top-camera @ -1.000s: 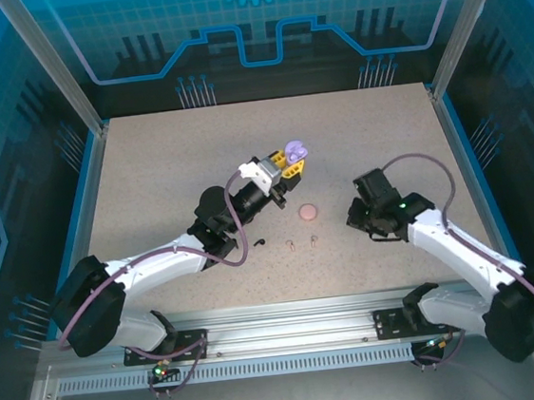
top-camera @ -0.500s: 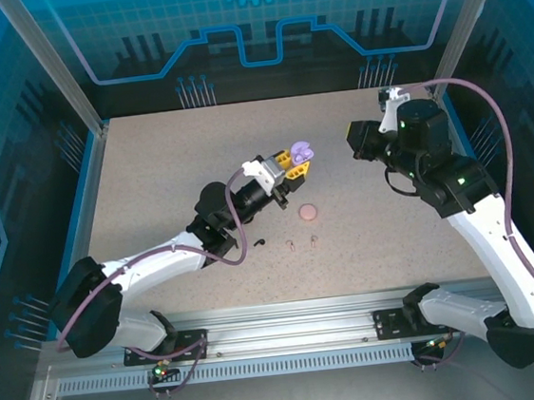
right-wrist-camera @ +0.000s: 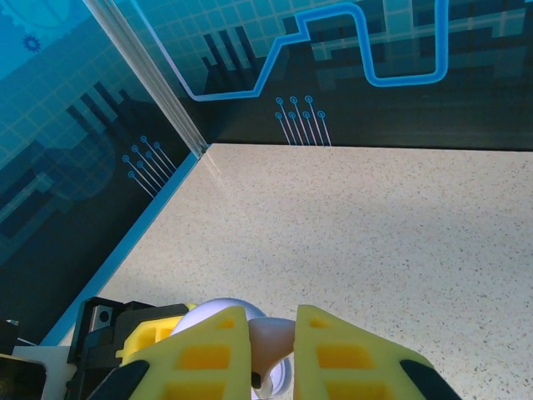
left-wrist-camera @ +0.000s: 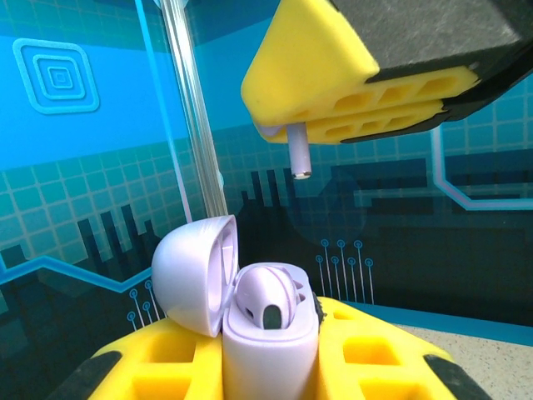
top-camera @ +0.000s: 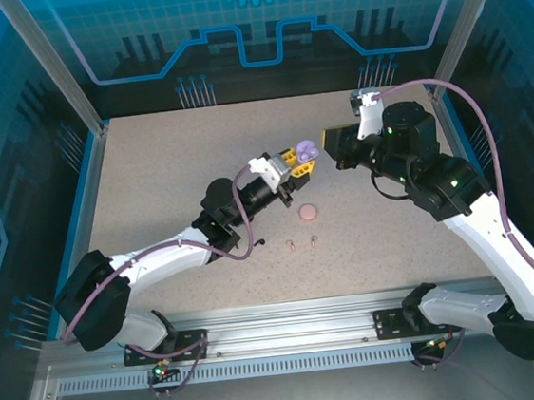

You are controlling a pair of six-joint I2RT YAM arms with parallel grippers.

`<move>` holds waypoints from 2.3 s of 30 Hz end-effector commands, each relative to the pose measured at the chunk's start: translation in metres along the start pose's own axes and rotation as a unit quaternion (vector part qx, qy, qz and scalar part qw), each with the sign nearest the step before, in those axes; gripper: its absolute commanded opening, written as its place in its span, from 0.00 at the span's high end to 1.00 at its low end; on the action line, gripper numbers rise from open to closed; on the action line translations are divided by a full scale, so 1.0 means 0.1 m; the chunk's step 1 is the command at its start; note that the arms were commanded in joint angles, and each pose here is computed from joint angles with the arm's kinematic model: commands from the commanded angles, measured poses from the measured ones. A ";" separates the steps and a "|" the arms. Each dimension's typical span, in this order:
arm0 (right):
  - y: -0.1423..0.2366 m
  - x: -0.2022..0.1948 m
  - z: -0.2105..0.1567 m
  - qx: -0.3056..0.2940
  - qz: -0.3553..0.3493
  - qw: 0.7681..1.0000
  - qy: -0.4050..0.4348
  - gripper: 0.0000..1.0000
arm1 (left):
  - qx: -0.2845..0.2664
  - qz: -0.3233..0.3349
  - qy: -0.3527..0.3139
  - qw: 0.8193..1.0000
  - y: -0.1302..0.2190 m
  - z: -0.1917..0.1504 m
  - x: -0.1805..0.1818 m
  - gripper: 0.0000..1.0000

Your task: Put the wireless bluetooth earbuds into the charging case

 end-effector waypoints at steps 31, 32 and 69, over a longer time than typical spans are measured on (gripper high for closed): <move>-0.27 0.17 -0.28 0.037 0.036 0.999 0.007 0.88 | -0.037 -0.016 -0.002 0.999 -0.07 0.20 -0.04 1.00; -0.27 0.16 -0.29 0.038 0.033 0.999 0.007 0.88 | -0.039 -0.016 -0.002 0.999 -0.07 0.21 -0.04 1.00; -0.39 0.25 -0.49 0.087 0.030 0.995 0.034 0.81 | -0.040 -0.015 -0.003 0.999 -0.10 0.23 -0.05 1.00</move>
Point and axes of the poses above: each hand's point on the last joint's axis, 136 mm out from that joint toward the fingers, its own y axis back along the fingers, its own x axis along the line the jaws close on, z = x × y, the point moved 9 cm from there along y, back along the fingers, and after that the axes turned 12 degrees about y, right-handed, at the moved point
